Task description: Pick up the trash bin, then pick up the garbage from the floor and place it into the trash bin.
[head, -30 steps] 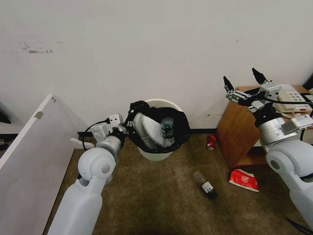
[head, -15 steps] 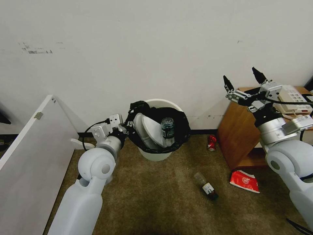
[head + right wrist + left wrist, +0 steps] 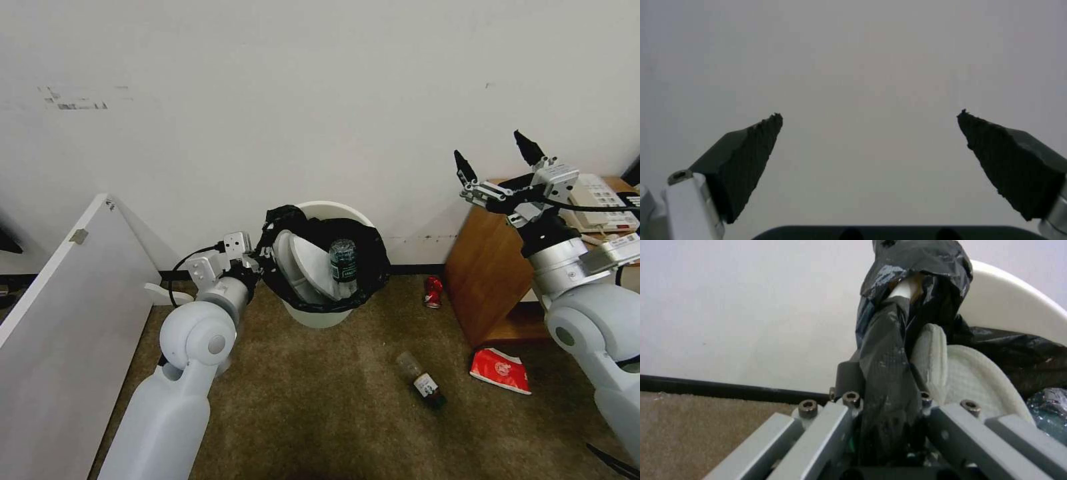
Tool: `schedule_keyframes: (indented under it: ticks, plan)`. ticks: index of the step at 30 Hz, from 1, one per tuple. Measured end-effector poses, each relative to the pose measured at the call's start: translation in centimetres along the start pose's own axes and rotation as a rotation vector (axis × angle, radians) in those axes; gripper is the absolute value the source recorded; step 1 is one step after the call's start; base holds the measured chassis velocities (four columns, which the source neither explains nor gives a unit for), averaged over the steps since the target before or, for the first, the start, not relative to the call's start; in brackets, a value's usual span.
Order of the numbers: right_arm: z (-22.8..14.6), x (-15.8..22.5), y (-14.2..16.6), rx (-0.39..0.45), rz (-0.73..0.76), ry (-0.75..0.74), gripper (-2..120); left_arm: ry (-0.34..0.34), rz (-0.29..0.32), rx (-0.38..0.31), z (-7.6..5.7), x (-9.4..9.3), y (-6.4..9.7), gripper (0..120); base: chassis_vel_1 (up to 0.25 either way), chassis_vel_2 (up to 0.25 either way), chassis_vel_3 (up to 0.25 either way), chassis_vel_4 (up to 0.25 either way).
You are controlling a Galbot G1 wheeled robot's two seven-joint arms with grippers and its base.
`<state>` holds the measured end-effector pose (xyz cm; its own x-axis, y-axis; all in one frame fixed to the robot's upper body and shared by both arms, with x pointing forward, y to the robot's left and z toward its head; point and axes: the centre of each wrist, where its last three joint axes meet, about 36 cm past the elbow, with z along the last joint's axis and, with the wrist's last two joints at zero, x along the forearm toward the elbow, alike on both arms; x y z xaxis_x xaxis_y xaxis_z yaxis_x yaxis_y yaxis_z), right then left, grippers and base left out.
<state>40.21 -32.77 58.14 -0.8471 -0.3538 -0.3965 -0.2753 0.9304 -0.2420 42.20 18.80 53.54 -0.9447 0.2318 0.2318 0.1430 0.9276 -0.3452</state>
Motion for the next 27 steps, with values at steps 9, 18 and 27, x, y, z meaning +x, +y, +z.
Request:
schedule_keyframes:
  ticks: [9,18,27]
  plan:
    - [1.5,1.3,1.6,0.027,-0.109,0.071,100,0.0,-0.004,-0.003,0.0,0.0,0.1,4,0.0,0.0,0.0,0.0]
    - [4.7,3.1,4.1,0.005,-0.194,0.233,100,-0.004,-0.012,-0.01,-0.2,0.2,0.5,4,0.0,0.0,0.0,0.0]
    - [7.7,5.3,6.0,-0.02,-0.247,0.359,100,-0.01,-0.02,-0.013,-0.4,0.8,0.9,4,0.0,0.0,0.0,0.0]
